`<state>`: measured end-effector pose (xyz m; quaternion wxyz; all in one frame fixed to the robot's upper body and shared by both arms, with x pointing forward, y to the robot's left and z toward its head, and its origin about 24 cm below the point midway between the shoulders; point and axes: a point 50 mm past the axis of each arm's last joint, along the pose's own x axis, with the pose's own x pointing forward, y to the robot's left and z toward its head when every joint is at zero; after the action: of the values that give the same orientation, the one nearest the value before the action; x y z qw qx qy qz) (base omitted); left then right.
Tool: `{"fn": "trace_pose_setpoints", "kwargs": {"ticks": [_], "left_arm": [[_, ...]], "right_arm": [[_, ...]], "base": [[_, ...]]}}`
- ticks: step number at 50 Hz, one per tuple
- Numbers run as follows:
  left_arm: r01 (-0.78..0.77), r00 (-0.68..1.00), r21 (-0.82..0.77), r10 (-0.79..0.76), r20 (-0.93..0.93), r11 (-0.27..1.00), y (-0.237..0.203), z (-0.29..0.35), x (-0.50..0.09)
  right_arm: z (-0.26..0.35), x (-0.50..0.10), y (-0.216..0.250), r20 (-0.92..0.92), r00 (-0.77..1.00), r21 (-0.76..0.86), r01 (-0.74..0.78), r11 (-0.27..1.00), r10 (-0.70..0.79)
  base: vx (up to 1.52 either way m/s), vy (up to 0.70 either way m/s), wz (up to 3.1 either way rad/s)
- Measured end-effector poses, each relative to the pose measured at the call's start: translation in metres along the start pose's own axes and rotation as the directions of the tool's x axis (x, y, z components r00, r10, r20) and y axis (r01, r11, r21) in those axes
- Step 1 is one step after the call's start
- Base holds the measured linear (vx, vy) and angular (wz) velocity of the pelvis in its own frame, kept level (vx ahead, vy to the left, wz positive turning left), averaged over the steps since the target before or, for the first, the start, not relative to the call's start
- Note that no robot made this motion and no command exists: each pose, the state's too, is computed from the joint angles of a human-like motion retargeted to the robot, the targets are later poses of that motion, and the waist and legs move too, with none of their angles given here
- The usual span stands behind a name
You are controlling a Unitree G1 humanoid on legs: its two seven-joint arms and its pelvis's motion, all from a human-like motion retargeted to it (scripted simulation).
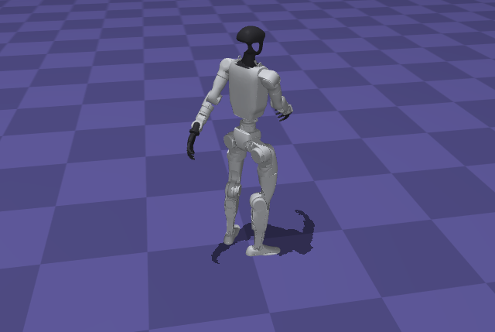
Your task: Upper body actions
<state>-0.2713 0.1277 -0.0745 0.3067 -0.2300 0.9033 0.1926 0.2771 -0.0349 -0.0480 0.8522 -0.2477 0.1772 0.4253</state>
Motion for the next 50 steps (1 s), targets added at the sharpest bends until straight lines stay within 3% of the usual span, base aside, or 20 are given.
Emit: {"fn": "trace_pose_setpoints", "kwargs": {"ticks": [4,7,12,15,18,21,26,30,34,38,44,47,50], "left_arm": [[0.076,0.995,-0.082,-0.071,0.073,0.994,-0.022,0.023,-0.003],[0.088,0.966,-0.038,-0.076,0.247,0.995,-0.043,0.073,-0.019],[-0.267,0.73,0.147,0.101,0.676,0.952,-0.083,0.193,-0.097],[-0.362,0.573,0.35,-0.09,0.815,0.864,-0.135,0.247,-0.167],[-0.343,0.426,0.545,-0.39,0.816,0.765,-0.196,0.274,-0.242],[-0.361,0.207,0.603,-0.569,0.796,0.711,-0.248,0.277,-0.312],[-0.432,-0.156,0.56,-0.671,0.725,0.706,-0.296,0.26,-0.4],[-0.458,-0.272,0.555,-0.704,0.657,0.695,-0.307,0.248,-0.424],[-0.454,-0.183,0.602,-0.731,0.658,0.656,-0.3,0.252,-0.393],[-0.393,0.053,0.638,-0.677,0.734,0.662,-0.266,0.265,-0.316],[-0.154,0.614,0.534,-0.343,0.711,0.831,-0.158,0.237,-0.161],[-0.079,0.83,0.375,-0.147,0.538,0.924,-0.097,0.188,-0.095],[-0.052,0.934,0.243,-0.039,0.356,0.969,-0.048,0.129,-0.049]], "right_arm": [[-0.03,-0.006,0.022,-0.102,0.993,-0.01,-0.066,0.998,0.064],[-0.081,-0.027,0.054,-0.288,0.948,0.079,-0.119,0.99,0.137],[-0.182,-0.112,0.127,-0.684,0.699,0.303,0.013,0.953,0.208],[-0.22,-0.191,0.177,-0.86,0.398,0.412,0.171,0.895,0.32],[-0.234,-0.266,0.22,-0.894,0.124,0.445,0.351,0.824,0.43],[-0.232,-0.319,0.254,-0.88,-0.04,0.391,0.504,0.77,0.473],[-0.222,-0.376,0.285,-0.847,-0.181,0.285,0.638,0.715,0.499],[-0.216,-0.393,0.294,-0.824,-0.269,0.199,0.688,0.698,0.499],[-0.22,-0.367,0.286,-0.844,-0.232,0.189,0.714,0.674,0.483],[-0.23,-0.306,0.251,-0.889,-0.064,0.299,0.667,0.683,0.453],[-0.209,-0.159,0.145,-0.835,0.455,0.461,0.269,0.846,0.31],[-0.16,-0.084,0.09,-0.647,0.726,0.391,0.053,0.919,0.233],[-0.095,-0.034,0.044,-0.404,0.9,0.251,-0.062,0.966,0.163]], "base": [[0.03,-0.01,-0.01],[0.05,0.02,0.06],[0.0,0.0,0.04],[-0.02,-0.01,0.3],[-0.03,-0.01,0.4],[-0.02,-0.02,0.17],[0.0,0.0,-0.04],[0.0,0.01,-0.1],[0.03,0.06,0.06],[0.02,0.05,0.09],[0.0,0.0,-0.14],[0.01,-0.06,-0.13],[0.01,-0.05,-0.09]]}}
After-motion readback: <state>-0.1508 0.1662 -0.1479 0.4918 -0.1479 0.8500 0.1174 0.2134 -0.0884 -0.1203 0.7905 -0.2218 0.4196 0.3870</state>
